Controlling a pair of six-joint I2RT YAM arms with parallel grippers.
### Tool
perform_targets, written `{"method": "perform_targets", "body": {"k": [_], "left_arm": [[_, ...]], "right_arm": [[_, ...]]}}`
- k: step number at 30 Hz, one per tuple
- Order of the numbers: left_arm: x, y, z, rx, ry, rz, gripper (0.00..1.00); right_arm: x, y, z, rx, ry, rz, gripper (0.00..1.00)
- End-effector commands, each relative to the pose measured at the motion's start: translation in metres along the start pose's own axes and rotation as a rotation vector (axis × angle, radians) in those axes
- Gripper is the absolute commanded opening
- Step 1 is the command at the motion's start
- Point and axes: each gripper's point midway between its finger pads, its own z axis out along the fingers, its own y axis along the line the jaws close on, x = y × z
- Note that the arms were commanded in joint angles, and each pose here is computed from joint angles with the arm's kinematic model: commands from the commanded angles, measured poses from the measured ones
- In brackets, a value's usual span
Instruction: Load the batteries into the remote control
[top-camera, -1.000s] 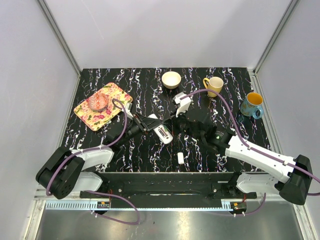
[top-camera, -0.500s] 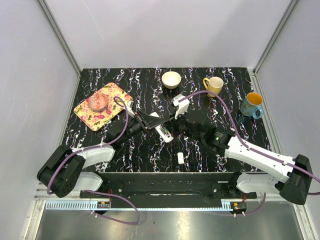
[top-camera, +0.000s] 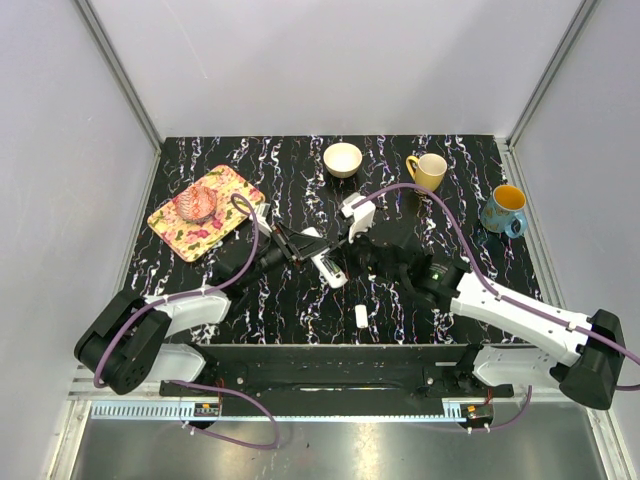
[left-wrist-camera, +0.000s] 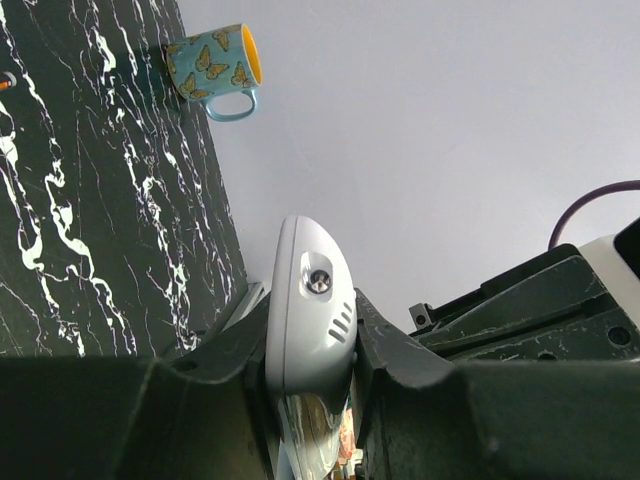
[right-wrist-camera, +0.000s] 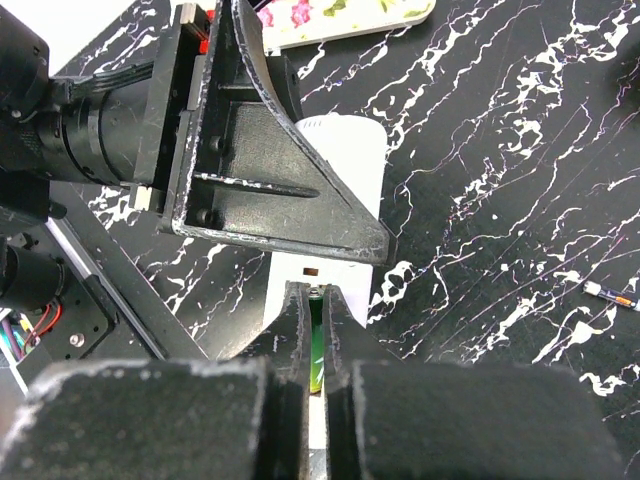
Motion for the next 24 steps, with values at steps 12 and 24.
{"method": "perform_targets", "body": {"k": [12, 24], "left_arm": [[-0.010, -0.071, 0.001, 0.220, -0.023, 0.068, 0.00], [-0.011, -0.084, -0.002, 0.249, -0.033, 0.100, 0.00]], "right_arm": [[0.044, -0.008, -0.001, 0.031, 0.219, -0.054, 0.00], [0.053, -0.013, 0.003, 0.064, 0.250, -0.033, 0.10]]}}
